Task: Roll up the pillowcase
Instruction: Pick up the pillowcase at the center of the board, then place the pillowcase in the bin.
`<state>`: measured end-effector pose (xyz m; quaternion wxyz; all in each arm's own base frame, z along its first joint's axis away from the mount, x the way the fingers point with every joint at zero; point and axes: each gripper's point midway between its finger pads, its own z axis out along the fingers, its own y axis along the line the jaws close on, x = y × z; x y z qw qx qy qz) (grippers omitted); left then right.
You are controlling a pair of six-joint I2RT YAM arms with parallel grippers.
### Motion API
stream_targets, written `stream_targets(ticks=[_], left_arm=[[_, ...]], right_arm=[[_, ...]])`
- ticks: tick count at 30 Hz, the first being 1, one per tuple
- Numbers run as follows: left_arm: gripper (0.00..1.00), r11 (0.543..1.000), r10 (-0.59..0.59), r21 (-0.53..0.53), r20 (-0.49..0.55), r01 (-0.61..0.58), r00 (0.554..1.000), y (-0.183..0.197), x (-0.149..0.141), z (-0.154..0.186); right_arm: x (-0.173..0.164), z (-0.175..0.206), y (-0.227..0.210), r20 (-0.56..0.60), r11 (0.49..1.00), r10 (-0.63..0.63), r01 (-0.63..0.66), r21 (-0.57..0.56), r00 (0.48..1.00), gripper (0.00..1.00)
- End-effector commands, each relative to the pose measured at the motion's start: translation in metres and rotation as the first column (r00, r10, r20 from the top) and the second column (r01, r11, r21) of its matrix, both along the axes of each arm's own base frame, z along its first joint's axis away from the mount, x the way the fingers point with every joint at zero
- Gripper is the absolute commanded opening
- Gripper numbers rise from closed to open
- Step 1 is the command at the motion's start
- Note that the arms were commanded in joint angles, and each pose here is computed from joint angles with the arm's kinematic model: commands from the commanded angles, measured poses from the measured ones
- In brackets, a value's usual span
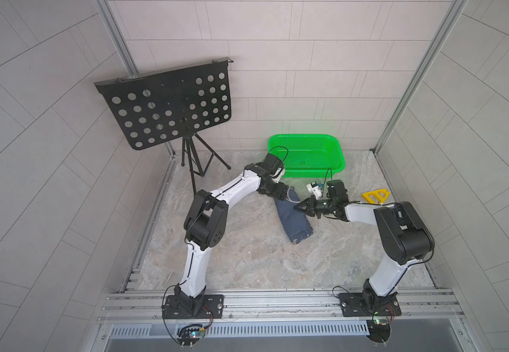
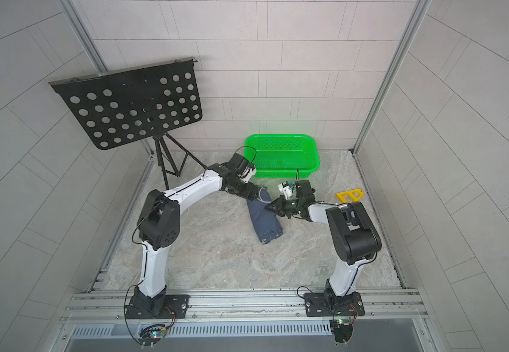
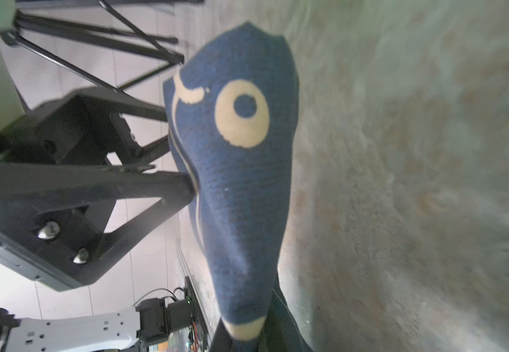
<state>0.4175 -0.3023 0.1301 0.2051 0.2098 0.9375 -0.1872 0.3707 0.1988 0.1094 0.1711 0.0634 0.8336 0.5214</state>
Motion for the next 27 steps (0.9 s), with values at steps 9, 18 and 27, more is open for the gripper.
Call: stream_targets(ticks=[9,18,27], left_arm=[[0.87,0.978,0.199,-0.111,0.241,-0.177,0.95,0.073,0.007,0.135],[0.88,0.96,0.274,-0.108,0.193,-0.257,0.942,0.111,-0.006,0.117],[0.89,0.957,0.285,-0.092,0.14,-0.275,0.948,0.121,-0.015,0.1]], right_arm=[[0.089,0.147,-0.057,0.234,0.915,-0.403,0.38,0.139,0.885,0.0],[0.178,0.173,-0.08,0.226,0.859,-0.511,0.483,0.172,0.829,0.0],[0.244,0.151,-0.118,0.182,0.67,-0.741,0.729,0.139,0.646,0.0]])
